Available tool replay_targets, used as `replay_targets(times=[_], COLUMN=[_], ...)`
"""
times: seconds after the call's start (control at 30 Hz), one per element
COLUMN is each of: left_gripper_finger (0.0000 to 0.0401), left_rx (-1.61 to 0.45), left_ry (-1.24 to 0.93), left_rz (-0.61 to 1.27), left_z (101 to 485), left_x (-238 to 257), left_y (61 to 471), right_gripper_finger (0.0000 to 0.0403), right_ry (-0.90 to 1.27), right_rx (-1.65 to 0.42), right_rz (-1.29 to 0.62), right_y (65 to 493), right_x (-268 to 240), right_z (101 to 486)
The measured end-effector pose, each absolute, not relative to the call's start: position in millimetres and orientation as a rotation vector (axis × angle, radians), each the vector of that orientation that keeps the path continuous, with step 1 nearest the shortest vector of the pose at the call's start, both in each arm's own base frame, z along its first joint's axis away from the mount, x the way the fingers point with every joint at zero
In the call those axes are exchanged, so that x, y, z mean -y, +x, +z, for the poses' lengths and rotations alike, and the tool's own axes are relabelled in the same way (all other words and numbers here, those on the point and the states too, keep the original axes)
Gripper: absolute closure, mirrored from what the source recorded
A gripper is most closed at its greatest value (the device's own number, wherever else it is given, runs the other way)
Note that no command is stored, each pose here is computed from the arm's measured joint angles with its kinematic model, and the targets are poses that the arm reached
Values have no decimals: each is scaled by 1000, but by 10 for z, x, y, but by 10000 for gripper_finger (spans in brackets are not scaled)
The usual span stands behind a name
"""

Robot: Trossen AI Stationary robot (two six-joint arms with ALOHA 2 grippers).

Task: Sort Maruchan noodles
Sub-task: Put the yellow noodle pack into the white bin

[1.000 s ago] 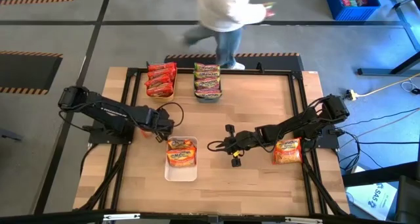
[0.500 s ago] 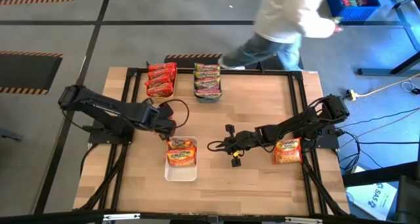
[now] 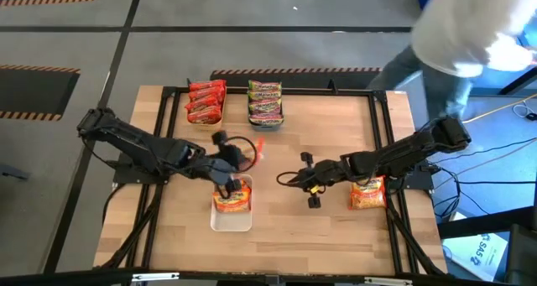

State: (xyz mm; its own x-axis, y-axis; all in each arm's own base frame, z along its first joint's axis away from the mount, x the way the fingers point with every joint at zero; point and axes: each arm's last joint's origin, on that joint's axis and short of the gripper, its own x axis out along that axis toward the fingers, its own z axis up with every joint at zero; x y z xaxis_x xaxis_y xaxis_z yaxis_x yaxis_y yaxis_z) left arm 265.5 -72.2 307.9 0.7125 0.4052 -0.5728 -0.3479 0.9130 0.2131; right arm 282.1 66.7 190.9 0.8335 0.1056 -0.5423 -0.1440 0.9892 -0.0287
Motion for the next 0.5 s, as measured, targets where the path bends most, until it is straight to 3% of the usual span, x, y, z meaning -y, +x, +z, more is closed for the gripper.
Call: replay_targets(times=[0.2, 0.5], left_gripper_finger=[401, 401], left_rx=[-566, -537], left_ry=[147, 181], left_rz=[274, 257], left_z=[2896, 2273], left_x=[848, 996], left_y=[3027, 3582], right_gripper_finger=[375, 375], right_ry=[21, 225], right_rx=[-659, -907], right_rz=[77, 0], right_y=[2488, 2027], right_x=[-581, -485], right_z=[1682, 1524])
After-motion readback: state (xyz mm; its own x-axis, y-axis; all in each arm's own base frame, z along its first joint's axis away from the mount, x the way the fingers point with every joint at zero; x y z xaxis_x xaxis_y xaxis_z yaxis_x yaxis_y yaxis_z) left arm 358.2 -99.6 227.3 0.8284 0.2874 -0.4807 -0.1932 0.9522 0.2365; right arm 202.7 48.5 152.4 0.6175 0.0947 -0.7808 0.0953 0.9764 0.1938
